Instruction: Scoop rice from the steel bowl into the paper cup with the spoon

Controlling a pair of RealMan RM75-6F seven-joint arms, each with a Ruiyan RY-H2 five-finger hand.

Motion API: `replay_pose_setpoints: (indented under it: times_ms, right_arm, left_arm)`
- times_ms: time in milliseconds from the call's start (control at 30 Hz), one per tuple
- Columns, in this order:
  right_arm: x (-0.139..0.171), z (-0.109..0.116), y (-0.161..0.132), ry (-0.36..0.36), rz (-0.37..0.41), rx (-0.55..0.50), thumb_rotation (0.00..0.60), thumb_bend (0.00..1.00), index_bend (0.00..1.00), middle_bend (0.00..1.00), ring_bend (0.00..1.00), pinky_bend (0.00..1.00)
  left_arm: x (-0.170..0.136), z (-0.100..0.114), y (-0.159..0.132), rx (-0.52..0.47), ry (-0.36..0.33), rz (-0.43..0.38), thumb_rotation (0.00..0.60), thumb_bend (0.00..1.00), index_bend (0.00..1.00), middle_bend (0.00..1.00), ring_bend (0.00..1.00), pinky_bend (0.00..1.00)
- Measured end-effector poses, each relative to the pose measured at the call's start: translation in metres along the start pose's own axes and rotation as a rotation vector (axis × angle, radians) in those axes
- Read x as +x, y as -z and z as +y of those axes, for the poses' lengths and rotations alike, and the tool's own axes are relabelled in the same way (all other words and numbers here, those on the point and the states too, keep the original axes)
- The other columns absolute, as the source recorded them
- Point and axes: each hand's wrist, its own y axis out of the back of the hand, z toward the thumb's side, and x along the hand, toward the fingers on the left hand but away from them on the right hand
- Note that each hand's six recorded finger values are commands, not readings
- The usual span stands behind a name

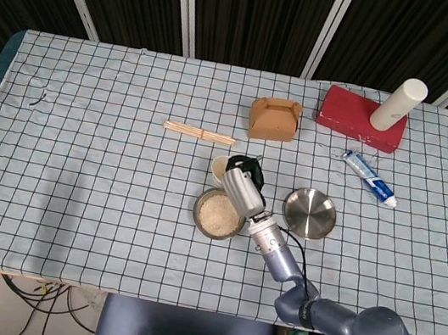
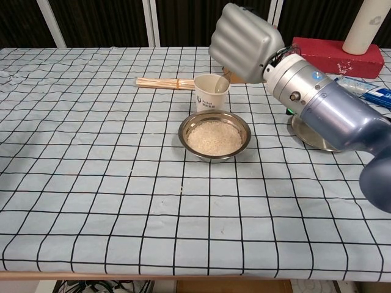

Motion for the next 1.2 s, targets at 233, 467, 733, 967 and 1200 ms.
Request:
replay_pose_setpoints:
  times_ms: [233, 467, 733, 967, 1200]
  right_arm:
    - [-0.006, 0.000, 0.007, -0.022, -0.037, -0.009, 0.600, 0.42, 0.63, 1.00, 1.00, 1.00]
    - [-0.008, 0.001, 0.023, -0.060, -0.110, -0.102, 0.600, 0.42, 0.63, 1.00, 1.00, 1.00]
    - [0.019, -0.017, 0.049, -0.217, -0.243, -0.352, 0.600, 0.42, 0.63, 1.00, 1.00, 1.00]
    - [0.088, -0.060, 0.058, -0.372, -0.261, -0.460, 0.600, 0.42, 0.63, 1.00, 1.00, 1.00]
    - [0.139, -0.085, 0.042, -0.495, -0.250, -0.529, 0.600, 0.42, 0.63, 1.00, 1.00, 1.00]
  left_arm:
    - [0.001, 0.000, 0.000, -0.002, 0.004, -0.001, 0.600, 0.02, 0.00, 0.00, 0.00, 0.00]
    - [0.000, 0.000, 0.000, -0.003, 0.005, 0.000, 0.600, 0.02, 0.00, 0.00, 0.00, 0.00]
    - [-0.001, 0.003, 0.001, 0.000, -0.014, -0.006, 0.600, 0.02, 0.00, 0.00, 0.00, 0.00]
    - [-0.002, 0.001, -0.001, 0.018, -0.016, -0.014, 0.600, 0.02, 0.00, 0.00, 0.00, 0.00]
    - [-0.005, -0.001, -0.001, 0.029, -0.020, -0.014, 0.600, 0.02, 0.00, 0.00, 0.00, 0.00]
